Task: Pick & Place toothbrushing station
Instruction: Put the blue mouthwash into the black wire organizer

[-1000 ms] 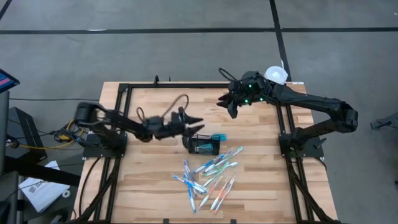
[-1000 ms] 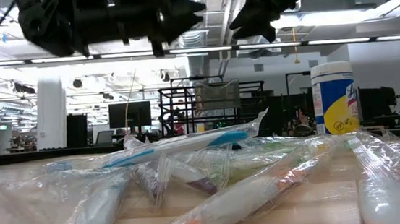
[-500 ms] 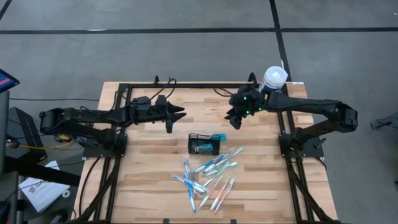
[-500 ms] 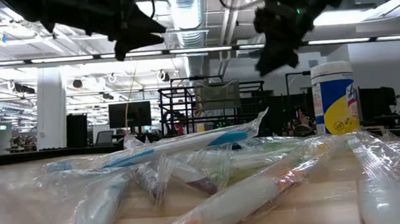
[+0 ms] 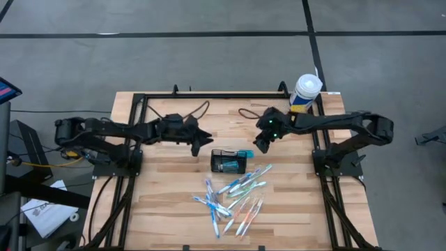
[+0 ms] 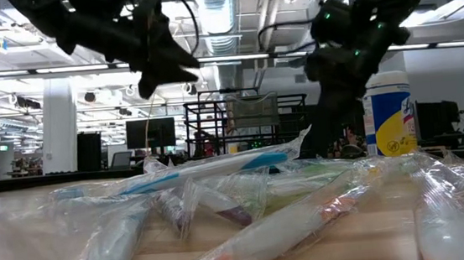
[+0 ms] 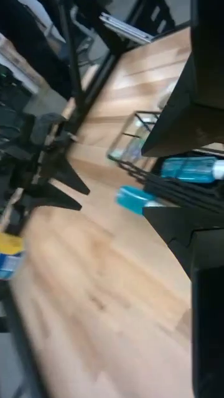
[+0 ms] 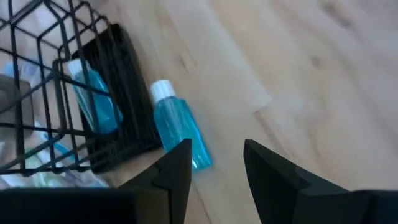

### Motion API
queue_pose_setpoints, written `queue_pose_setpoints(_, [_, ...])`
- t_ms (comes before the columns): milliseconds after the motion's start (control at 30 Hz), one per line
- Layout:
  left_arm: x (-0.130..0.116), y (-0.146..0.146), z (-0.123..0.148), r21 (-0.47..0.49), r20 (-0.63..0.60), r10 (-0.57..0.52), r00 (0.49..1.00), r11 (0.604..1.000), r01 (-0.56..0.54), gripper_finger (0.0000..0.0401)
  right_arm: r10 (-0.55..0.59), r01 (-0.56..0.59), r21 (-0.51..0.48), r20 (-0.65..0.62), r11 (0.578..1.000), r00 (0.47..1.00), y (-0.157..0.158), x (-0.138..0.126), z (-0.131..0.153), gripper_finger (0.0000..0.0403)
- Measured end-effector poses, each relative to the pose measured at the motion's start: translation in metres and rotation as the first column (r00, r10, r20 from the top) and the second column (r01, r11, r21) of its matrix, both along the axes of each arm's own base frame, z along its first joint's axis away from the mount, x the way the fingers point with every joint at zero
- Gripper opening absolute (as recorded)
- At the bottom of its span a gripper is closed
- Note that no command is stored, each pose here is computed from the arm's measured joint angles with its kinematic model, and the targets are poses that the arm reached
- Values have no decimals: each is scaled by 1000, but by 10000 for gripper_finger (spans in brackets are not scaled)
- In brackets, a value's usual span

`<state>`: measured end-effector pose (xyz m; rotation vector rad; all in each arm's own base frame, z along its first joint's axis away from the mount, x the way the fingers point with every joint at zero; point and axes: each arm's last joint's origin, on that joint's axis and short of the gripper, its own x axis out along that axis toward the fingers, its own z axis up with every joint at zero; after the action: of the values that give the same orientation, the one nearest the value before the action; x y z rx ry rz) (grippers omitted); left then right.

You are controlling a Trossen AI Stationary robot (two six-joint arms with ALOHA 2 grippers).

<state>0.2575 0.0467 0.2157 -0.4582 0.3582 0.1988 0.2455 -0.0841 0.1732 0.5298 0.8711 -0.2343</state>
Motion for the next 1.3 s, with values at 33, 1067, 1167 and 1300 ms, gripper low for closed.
queue_pose_setpoints(33, [1, -1, -3, -11, -9, -4, 1000, 1000, 4, 135, 20, -20, 11, -8, 1000, 1000, 1, 3, -5, 139])
queue_pose_setpoints(1067, [5, -3, -5, -6, -3, -1, 1000, 1000, 1, 135, 341, -338, 72, -33, 938, 940, 4, 34, -57, 45])
queue_pose_setpoints(1167, [5, -3, -5, -4, -3, -2, 1000, 1000, 2, 135, 325, -321, 88, -34, 943, 945, 0, 32, -57, 44])
queue_pose_setpoints(1300, [5, -3, -5, 3, -4, 1, 1000, 1000, -1, 135, 292, -289, 85, -30, 954, 956, -9, 30, -56, 44])
